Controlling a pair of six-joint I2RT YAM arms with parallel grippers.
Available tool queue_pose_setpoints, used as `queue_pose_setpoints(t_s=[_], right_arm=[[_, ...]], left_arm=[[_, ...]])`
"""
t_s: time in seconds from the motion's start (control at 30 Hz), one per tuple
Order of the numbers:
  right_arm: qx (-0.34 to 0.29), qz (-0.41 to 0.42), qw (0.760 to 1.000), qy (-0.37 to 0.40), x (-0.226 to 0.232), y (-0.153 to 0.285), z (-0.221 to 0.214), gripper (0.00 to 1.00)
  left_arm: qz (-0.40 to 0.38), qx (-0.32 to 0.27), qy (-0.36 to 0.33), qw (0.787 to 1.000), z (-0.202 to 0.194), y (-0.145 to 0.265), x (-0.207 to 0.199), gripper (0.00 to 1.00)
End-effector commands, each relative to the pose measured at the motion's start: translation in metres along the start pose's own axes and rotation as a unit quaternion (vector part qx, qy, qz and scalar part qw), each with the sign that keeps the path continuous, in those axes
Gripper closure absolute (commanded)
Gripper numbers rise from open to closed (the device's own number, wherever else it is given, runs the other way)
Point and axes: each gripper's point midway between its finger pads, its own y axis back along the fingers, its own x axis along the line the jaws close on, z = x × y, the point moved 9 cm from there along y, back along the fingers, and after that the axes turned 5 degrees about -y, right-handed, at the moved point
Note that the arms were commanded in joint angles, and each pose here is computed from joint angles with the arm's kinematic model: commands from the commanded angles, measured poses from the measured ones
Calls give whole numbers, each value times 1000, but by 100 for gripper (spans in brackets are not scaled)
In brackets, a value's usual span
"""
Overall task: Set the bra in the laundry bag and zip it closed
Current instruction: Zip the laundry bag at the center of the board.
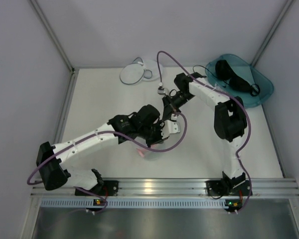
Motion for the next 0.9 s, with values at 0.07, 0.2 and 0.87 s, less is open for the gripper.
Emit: queue_pose_setpoints(t_s=[0.07,0.2,0.87], right_arm=[[-43,2,998,37,10,15,21,100],[-29,24,999,23,19,16,7,35],[-1,10,1000,20,4,-6,6,100]], left_arm=[[-31,-16,-9,999,-6,12,-18,100],[-20,-6,-1,1000,-5,9,-15,100],[-46,-11,-34,998,-9,7,-23,100]])
